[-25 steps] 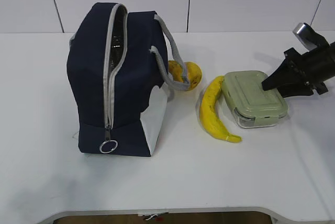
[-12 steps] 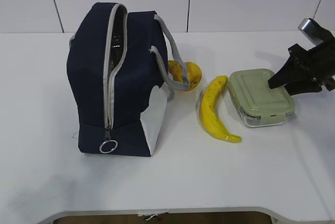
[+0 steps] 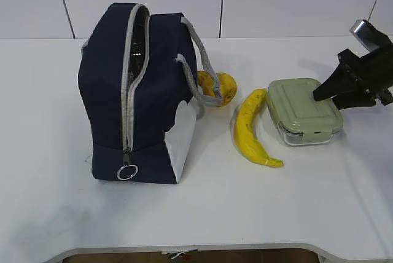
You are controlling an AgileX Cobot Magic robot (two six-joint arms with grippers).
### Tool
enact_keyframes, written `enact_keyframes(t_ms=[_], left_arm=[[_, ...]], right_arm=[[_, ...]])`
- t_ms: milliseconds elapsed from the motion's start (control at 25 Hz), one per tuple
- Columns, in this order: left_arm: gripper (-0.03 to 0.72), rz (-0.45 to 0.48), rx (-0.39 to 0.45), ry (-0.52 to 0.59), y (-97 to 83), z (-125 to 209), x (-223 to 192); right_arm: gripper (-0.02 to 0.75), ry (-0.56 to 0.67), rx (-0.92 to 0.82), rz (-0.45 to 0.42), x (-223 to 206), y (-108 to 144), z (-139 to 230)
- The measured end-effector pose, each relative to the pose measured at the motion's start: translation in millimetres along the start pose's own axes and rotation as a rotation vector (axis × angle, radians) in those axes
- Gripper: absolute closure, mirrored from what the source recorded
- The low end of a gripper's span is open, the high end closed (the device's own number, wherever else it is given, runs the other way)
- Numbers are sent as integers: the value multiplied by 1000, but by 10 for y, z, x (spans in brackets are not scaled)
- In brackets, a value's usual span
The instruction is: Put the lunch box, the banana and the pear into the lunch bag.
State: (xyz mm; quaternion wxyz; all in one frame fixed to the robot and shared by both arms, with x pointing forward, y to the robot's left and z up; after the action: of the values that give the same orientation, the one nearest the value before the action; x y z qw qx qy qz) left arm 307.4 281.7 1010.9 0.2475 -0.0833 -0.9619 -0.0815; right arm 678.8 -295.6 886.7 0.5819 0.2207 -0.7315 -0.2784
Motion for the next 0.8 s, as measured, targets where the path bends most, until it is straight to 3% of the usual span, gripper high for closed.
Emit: enact_keyframes(t_ms=[800], left_arm=[[444, 0, 0, 0, 0, 0, 0]], right_arm=[[395, -22, -47, -12, 60, 79, -30]])
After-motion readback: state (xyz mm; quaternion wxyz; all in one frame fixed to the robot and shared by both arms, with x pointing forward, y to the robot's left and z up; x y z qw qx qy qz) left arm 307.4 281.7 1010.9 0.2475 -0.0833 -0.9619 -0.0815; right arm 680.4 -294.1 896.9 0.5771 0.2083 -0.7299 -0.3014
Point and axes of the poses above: a point on each arm's last joint axis where the gripper is mounted, x pointing back along that axis away from the gripper, y along the wrist's bending axis when the last joint is at zero, z = x × y, the point moved 9 cm from there along -x, pointing out along that axis toward the gripper, and after that the axes turned 3 degrees about -x, right-handed, at the moved point
